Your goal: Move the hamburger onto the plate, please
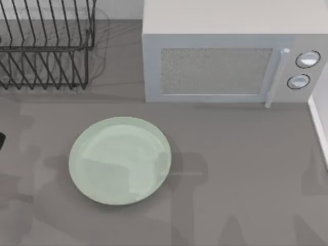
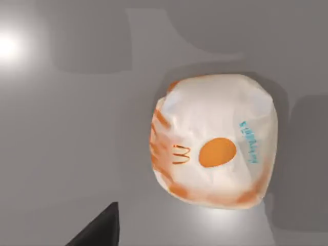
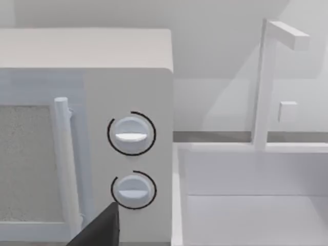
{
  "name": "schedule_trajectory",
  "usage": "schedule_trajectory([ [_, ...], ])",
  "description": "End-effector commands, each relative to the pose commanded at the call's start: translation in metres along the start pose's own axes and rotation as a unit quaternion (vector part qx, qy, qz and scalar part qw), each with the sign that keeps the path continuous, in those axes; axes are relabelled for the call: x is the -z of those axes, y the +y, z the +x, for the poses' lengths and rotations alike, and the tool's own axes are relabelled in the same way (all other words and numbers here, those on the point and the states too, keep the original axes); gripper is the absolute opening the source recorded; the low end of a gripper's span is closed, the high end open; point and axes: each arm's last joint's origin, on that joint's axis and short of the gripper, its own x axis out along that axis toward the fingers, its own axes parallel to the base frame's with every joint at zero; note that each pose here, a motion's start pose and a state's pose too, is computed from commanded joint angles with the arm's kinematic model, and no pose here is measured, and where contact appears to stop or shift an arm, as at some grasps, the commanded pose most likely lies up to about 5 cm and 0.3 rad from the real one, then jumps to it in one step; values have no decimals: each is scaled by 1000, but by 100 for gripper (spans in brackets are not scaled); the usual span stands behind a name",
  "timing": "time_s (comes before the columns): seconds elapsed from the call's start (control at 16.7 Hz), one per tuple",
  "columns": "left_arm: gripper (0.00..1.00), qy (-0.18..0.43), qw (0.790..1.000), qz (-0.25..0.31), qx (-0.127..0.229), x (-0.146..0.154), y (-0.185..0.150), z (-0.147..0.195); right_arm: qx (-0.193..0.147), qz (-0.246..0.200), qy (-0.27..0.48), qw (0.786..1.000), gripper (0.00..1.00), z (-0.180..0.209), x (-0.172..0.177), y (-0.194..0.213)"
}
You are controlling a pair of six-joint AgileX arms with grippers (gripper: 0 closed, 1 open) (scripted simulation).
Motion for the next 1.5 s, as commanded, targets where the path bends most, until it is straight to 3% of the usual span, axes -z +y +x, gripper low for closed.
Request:
schedule_trajectory([
  [0.36,100,77,996,16,34,-23,20,24,0,0,0,1000,100,0,0,0],
  [0.78,100,78,996,17,35,-23,19,29,0,0,0,1000,100,0,0,0],
  [1.2,100,75,997,16,33,-14,17,93,0,0,0,1000,100,0,0,0],
  [1.5,100,78,996,16,35,-11,15,103,0,0,0,1000,100,0,0,0],
])
